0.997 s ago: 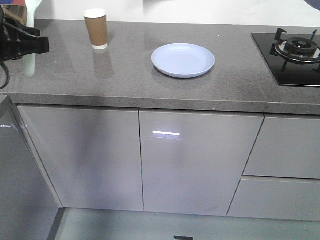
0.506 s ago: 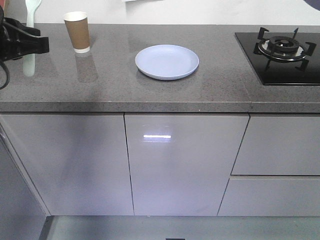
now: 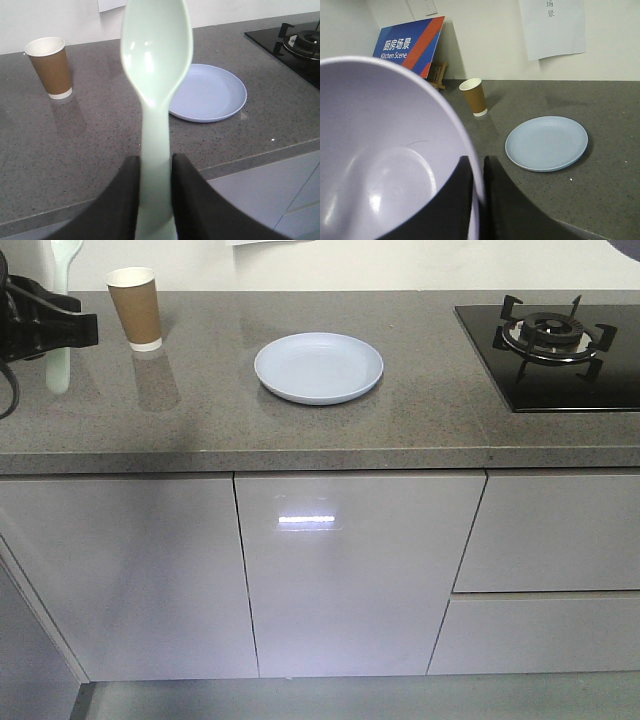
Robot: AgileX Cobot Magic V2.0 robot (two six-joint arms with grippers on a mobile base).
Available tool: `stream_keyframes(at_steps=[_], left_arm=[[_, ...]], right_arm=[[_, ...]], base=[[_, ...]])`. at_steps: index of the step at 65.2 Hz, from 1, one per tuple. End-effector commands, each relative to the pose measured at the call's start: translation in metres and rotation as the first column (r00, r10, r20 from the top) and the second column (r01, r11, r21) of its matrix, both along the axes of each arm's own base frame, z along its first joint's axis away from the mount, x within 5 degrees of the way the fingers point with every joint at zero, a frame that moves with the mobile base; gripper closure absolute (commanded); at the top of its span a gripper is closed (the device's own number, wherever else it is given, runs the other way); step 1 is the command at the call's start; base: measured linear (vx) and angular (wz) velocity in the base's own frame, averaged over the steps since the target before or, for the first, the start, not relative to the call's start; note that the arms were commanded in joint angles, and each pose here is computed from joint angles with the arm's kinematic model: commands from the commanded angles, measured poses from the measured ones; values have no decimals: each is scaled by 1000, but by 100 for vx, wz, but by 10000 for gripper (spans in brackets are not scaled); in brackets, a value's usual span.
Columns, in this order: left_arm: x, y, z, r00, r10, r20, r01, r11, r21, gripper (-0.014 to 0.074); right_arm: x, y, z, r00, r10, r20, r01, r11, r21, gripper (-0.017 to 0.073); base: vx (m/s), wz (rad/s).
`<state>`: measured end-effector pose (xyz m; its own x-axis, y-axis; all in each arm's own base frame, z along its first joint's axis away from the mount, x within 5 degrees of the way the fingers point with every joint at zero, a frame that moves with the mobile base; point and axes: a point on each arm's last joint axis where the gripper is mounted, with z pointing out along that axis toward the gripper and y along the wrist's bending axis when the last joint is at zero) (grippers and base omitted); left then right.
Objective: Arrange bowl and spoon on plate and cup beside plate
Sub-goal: 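Drive toward the light blue plate holding spoon and bowl, then drive closer to the counter, centering the light blue plate ahead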
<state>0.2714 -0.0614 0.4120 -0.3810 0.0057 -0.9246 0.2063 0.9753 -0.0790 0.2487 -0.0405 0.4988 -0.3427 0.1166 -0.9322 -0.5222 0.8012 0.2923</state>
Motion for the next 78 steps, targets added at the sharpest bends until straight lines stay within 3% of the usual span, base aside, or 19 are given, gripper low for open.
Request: stream_keyframes(at_steps=[1, 78], left_arm=[[-8, 0, 23, 993, 1, 115, 4, 999, -41, 599], [-8, 0, 23, 993, 1, 115, 4, 999, -41, 599]], right_arm=[[-14, 9, 17, 996, 44, 72, -46, 999, 18, 564], [-14, 9, 17, 996, 44, 72, -46, 999, 18, 564]], base=[[3, -1], [5, -1]])
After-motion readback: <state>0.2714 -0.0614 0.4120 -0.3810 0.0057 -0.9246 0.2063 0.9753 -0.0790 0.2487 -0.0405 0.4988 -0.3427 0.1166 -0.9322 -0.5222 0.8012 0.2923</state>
